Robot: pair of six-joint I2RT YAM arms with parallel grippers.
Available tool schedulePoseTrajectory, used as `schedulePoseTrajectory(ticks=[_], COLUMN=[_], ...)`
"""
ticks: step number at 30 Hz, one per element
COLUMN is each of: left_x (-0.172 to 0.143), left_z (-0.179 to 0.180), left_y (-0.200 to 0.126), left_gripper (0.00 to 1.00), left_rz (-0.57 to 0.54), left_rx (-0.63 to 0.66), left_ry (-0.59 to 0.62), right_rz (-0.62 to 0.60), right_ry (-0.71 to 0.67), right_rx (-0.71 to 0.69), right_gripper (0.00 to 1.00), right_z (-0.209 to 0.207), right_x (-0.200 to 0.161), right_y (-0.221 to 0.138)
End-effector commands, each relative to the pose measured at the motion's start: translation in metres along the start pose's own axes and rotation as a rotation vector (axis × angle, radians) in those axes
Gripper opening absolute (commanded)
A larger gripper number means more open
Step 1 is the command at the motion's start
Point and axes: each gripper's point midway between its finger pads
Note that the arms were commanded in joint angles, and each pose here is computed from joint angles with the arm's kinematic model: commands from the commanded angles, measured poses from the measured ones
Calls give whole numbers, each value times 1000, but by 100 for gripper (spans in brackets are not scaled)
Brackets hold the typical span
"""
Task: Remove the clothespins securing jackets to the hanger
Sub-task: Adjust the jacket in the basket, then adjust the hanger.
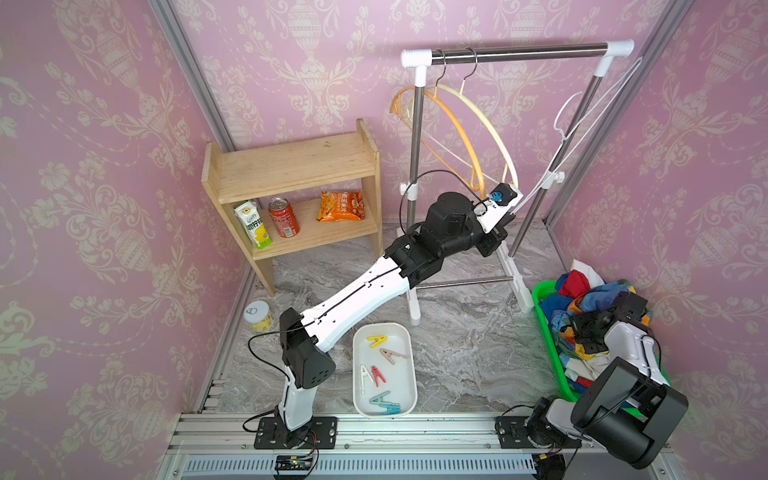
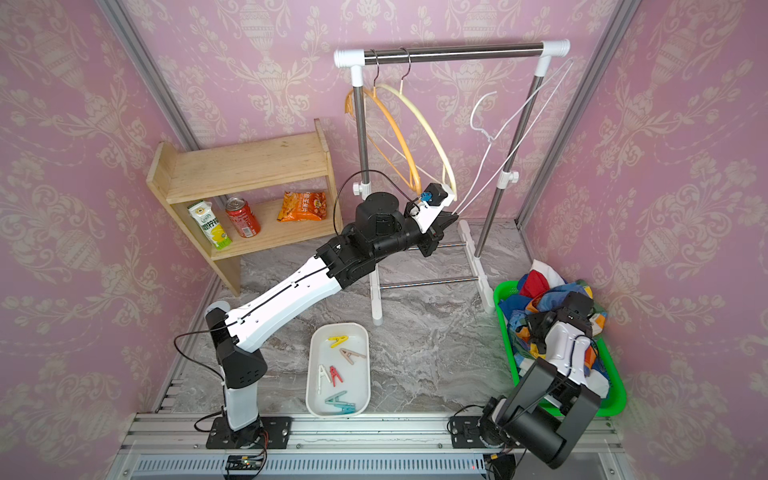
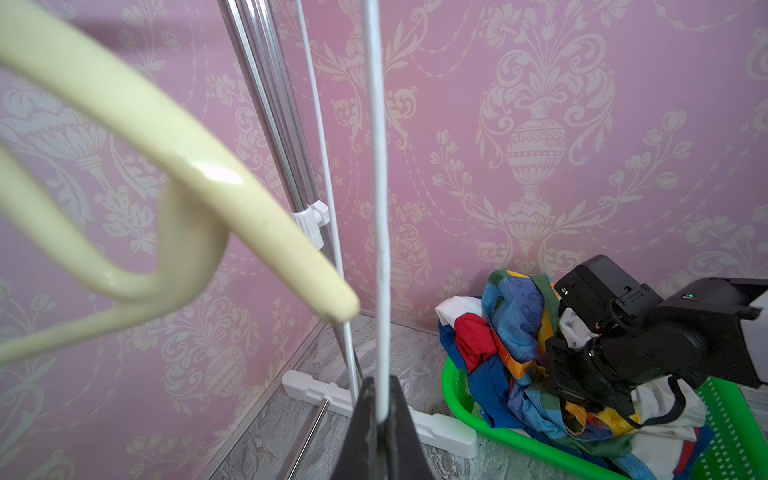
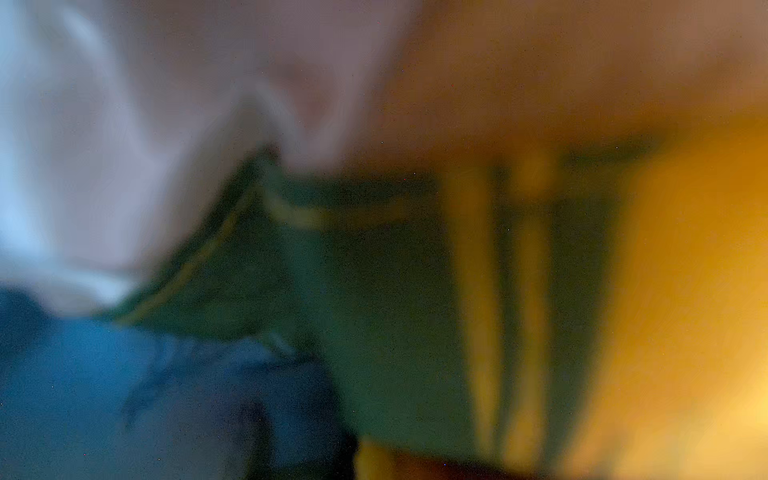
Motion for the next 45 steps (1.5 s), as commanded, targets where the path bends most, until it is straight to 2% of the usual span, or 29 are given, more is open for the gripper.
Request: schedulePoseTrajectory(ticks=[1, 6, 11, 14, 16, 18, 21, 24, 26, 29, 34, 37, 41, 45], left_x=[20, 21, 24, 25, 23, 21, 17, 15, 14, 10, 2, 4, 7, 6], left_z=[-3, -3, -5, -6, -8, -15, -27, -37, -43, -53, -54, -58, -62, -63], left_y=[-17, -14, -12, -9, -5, 0, 5, 9, 11, 15, 25, 27, 29, 31], left_gripper=[0, 0, 0, 0, 0, 0, 0, 0, 0, 0, 0, 0, 0, 0], left_rz=[-40, -46, -54, -50, -38, -22, 3, 11, 13, 22, 27, 22, 6, 9], left_rx=[-18, -25, -33, -27, -23, -27, -19, -4, 14, 80, 207, 265, 305, 331], left_ry=[-23, -43, -72, -80, -76, -62, -33, -26, -25, -2, 3, 28, 20, 15], right_rz=[192, 39, -130, -257, -317, -384, -520, -579, -594, -610, -611, -628, -617, -550], right_ry=[37, 4, -40, -99, -146, -221, -328, -406, -437, -493, -486, -490, -565, -695], right_rx=[-160, -66, 62, 203, 365, 558, 739, 924, 1028, 1082, 1145, 1129, 1102, 1129], right_gripper=[38, 72, 90, 91, 88, 85, 85, 85, 85, 85, 85, 85, 82, 80], right_z=[-42, -13, 17, 41, 68, 102, 132, 155, 164, 168, 174, 179, 195, 216], right_x=[-57, -31, -16, -13, -14, -17, -21, -34, -43, -52, -50, -40, -31, -50], right_y=[11, -51, -131, -184, -216, -261, -335, -391, -416, -431, -430, -422, -410, -401])
Point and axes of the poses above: each gripper's point midway between its finger pads, its own y axis out along the fingers, its own z axis along the line the jaws close on, x = y × z, and after that the axes turned 9 degrees about -y, right-handed
